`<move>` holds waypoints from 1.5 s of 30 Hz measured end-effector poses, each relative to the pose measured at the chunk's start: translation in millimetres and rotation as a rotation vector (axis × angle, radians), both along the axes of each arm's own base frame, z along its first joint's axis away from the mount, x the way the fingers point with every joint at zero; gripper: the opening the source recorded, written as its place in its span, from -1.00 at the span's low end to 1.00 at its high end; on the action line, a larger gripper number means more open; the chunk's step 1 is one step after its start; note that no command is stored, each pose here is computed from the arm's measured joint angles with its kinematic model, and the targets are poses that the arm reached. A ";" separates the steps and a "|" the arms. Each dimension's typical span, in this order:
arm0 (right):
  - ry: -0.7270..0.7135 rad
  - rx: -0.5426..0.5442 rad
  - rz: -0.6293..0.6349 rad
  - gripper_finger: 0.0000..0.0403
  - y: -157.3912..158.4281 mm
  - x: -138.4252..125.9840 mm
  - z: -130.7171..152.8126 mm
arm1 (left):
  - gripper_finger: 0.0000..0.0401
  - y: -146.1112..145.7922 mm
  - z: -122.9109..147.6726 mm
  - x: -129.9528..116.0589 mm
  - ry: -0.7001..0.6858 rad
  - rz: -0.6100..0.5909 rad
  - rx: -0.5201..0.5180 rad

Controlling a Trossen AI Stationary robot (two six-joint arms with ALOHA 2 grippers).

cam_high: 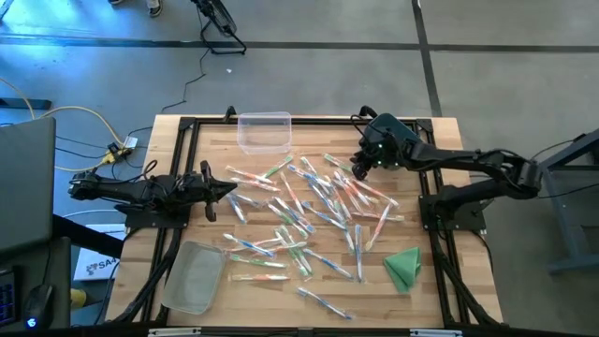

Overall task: Pick & Place Toothbrushes
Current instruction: Put the green toothbrush into the blue bin

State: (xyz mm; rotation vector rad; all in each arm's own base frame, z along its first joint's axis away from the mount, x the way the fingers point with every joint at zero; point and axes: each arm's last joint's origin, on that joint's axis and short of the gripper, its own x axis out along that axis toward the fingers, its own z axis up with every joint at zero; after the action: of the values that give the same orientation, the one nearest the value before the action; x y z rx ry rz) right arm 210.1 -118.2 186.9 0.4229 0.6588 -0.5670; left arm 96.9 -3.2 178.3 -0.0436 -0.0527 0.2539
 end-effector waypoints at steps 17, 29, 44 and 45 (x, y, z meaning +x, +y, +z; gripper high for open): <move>0.143 -0.003 0.093 -0.47 5.7 24.3 -43.0 | -1.00 0.0 0.1 0.0 -0.001 0.000 -0.001; 0.256 0.006 0.046 -0.47 2.6 26.4 -68.3 | -1.00 0.0 -1.2 0.0 0.012 0.000 0.001; 0.165 -0.037 0.049 -0.54 4.8 26.7 -47.3 | -1.00 0.0 -1.2 0.0 0.012 0.000 0.001; 0.145 -0.044 0.058 -0.56 5.7 26.5 -42.7 | -1.00 0.0 -1.2 0.1 0.012 -0.001 0.001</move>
State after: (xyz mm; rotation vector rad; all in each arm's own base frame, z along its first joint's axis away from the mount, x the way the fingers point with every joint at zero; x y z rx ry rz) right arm 236.6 -112.5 144.3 0.3224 0.7935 -0.5592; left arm 97.0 -3.2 177.2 -0.0415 -0.0409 0.2533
